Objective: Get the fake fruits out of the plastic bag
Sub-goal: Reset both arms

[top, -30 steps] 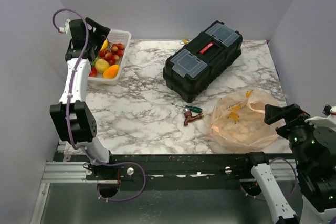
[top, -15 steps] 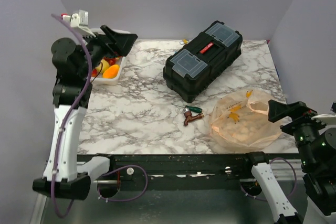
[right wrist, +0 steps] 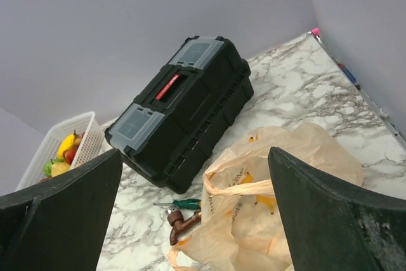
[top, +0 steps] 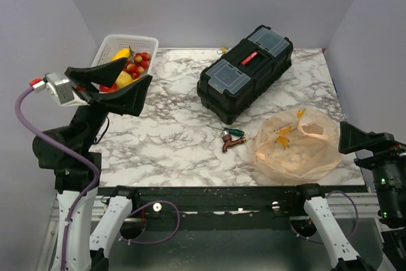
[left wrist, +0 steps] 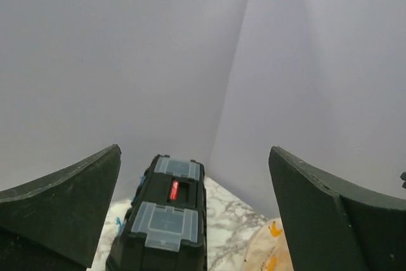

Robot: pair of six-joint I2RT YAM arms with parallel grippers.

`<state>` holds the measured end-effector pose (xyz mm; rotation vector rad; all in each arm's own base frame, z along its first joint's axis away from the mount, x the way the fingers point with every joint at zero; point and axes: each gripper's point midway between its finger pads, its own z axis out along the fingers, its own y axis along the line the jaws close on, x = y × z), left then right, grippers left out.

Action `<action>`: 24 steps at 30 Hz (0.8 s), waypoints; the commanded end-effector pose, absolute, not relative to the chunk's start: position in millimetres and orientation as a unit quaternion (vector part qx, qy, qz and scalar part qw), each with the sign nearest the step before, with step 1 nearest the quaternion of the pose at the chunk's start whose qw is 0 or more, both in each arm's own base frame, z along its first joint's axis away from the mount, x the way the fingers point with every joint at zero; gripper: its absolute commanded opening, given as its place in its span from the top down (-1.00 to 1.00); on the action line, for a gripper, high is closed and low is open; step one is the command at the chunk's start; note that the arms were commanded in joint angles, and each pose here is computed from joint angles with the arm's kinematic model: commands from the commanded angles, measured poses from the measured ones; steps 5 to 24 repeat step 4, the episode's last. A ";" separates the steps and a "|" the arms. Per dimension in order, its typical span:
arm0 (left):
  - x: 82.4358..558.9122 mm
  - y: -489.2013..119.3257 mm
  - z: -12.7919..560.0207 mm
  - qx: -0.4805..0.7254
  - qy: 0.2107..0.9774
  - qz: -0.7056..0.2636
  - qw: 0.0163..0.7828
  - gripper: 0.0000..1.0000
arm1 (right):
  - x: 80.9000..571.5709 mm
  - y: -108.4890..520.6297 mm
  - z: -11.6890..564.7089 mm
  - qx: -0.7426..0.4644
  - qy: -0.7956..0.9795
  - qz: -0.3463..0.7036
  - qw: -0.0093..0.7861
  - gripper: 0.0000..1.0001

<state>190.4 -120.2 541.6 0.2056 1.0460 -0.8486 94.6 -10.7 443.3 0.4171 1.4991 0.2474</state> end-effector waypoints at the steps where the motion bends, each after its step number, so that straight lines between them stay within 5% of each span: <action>1: 159.1 -103.7 581.3 0.095 0.411 -0.354 0.835 -0.97 | 88.4 -13.7 444.8 0.193 0.673 0.108 0.706 -1.00; 24: 149.3 -100.5 589.1 0.096 0.399 -0.346 0.844 -0.98 | 88.2 -15.0 441.5 0.197 0.683 0.102 0.696 -1.00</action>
